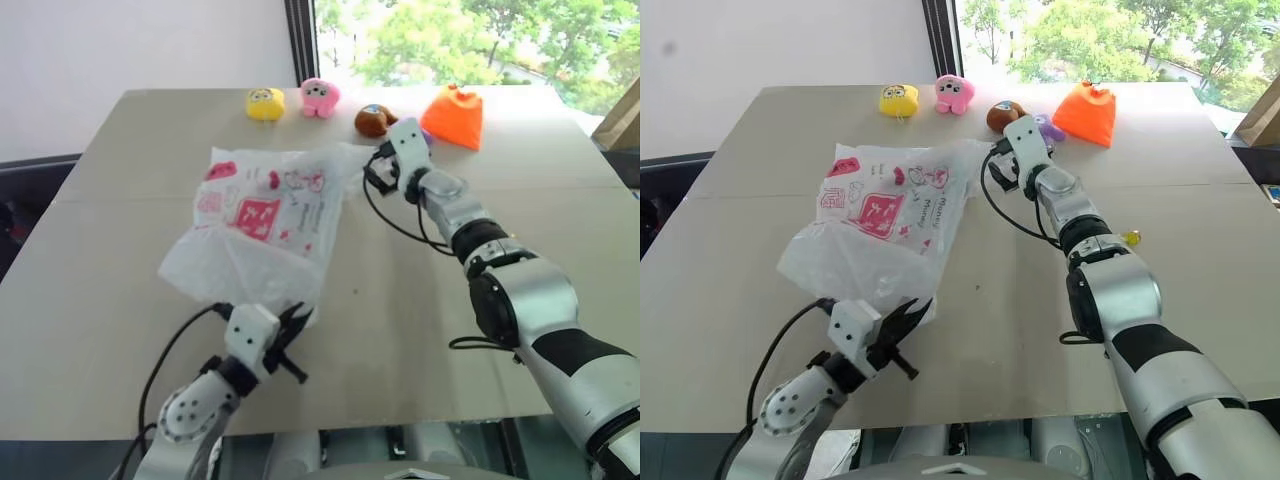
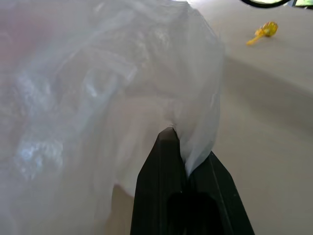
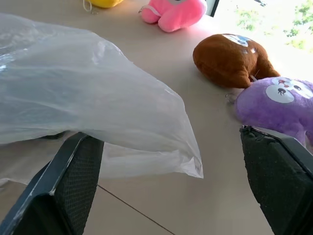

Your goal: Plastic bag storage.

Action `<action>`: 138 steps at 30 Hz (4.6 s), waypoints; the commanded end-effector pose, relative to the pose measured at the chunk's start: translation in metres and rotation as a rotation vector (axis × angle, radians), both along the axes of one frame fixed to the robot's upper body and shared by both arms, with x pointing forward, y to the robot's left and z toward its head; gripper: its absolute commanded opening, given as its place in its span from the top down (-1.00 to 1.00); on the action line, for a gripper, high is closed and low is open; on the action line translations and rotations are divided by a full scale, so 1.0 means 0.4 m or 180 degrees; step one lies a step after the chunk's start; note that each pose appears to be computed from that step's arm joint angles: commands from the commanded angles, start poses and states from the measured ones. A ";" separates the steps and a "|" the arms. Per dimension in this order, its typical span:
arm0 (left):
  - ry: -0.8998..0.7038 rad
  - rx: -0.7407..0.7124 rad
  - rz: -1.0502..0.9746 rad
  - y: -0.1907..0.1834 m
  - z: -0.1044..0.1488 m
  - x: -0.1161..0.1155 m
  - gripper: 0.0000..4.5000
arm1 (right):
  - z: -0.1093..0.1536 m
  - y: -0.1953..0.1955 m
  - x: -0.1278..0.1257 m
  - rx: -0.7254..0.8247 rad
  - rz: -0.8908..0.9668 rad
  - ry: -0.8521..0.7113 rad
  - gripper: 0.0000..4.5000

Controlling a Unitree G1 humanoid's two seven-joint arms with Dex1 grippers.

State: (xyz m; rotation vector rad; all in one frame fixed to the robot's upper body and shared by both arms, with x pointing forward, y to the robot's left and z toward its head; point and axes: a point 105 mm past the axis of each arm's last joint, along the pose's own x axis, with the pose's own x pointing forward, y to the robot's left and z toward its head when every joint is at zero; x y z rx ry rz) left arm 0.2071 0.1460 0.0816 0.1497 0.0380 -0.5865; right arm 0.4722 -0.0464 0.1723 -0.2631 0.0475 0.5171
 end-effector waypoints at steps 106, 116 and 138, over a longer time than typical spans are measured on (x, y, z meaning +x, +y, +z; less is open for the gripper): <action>-0.0930 -0.0977 0.0079 -0.107 0.368 0.270 1.00 | 0.047 -0.334 -0.220 0.0839 0.0913 0.0253 0.70; -0.1008 -0.1052 0.0105 -0.110 0.400 0.243 1.00 | 0.099 -0.126 -0.130 0.0815 0.1329 0.0240 0.70; -0.1002 -0.1094 0.0146 -0.107 0.413 0.278 1.00 | -0.063 -0.291 -0.302 0.0386 0.1139 0.0724 -0.94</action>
